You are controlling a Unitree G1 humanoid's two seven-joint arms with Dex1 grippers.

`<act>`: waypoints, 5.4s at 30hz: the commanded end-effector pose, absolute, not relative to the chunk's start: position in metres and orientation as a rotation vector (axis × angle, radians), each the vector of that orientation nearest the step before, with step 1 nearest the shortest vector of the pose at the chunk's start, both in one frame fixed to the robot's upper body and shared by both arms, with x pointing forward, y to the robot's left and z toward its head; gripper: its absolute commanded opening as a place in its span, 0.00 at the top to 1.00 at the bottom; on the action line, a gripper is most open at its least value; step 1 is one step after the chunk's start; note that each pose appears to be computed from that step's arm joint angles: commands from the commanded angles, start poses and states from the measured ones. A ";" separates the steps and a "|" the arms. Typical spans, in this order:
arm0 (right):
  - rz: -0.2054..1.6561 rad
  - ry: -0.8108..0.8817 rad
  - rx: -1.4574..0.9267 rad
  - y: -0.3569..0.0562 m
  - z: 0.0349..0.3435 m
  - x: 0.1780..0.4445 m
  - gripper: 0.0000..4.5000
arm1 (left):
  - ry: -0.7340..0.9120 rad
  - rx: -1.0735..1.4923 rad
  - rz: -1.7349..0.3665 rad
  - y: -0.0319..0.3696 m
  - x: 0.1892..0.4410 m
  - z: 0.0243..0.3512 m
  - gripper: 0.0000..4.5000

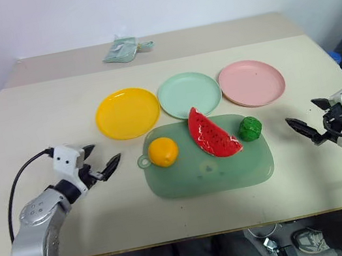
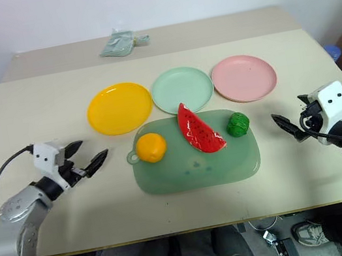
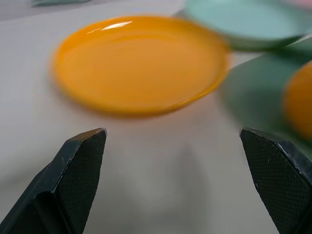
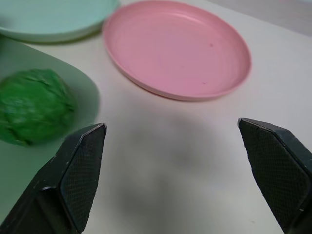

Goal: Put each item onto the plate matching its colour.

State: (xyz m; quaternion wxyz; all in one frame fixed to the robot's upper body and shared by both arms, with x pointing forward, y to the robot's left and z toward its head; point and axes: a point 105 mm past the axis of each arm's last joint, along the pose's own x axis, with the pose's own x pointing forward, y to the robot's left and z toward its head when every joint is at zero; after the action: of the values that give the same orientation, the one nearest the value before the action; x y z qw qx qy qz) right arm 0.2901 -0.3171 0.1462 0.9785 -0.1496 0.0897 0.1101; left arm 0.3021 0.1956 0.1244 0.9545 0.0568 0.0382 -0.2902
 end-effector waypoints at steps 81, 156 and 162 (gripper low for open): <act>0.832 -0.029 -0.207 -0.116 0.185 0.266 0.00 | 0.018 0.180 -0.282 0.168 0.423 0.157 0.29; 0.413 0.285 -0.256 -0.225 0.129 0.299 0.01 | -0.060 0.146 -0.971 0.097 0.303 0.135 0.00; 0.415 0.283 -0.220 -0.220 0.121 0.310 0.06 | -0.066 0.151 -0.963 0.096 0.302 0.141 0.00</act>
State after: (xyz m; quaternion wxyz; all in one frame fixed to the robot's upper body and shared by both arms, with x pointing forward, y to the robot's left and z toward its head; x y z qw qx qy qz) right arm 0.3068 -0.2202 0.1129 0.9594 -0.1044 0.1600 0.2073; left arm 0.3049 0.1004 0.1298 0.8866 0.0661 -0.0113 -0.4577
